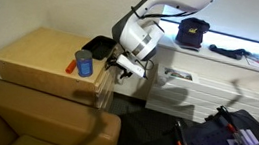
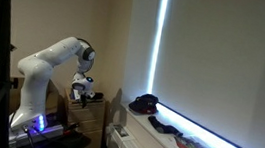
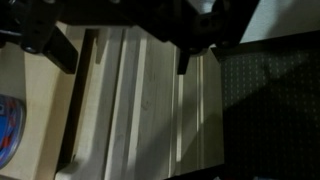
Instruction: Open the flat drawer
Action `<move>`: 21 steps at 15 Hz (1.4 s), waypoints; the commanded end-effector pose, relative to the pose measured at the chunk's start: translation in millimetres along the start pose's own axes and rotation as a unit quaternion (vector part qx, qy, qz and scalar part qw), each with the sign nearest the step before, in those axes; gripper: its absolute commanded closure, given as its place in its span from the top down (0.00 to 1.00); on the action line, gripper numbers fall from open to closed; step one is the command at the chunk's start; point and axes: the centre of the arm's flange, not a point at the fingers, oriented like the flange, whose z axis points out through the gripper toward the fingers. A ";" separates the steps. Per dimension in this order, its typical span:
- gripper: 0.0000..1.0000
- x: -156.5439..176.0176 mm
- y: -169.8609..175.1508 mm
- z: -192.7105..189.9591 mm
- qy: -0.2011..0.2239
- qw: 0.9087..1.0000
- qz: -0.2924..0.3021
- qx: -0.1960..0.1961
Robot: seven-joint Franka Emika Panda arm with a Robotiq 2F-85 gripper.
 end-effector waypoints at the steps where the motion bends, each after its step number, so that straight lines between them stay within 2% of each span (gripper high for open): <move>1: 1.00 5.3 -10.2 19.5 0.006 1.000 -0.010 0.002; 8: 1.00 2.5 3.2 48.0 0.001 1.000 -0.010 -0.026; 12: 1.00 4.9 3.5 49.9 0.006 1.000 -0.002 -0.003; 16: 1.00 14.3 5.2 51.3 -0.001 0.998 0.046 0.038; 19: 1.00 14.4 21.6 58.4 0.000 0.997 0.065 0.041; 21: 1.00 13.4 25.4 63.4 0.001 0.998 0.051 0.033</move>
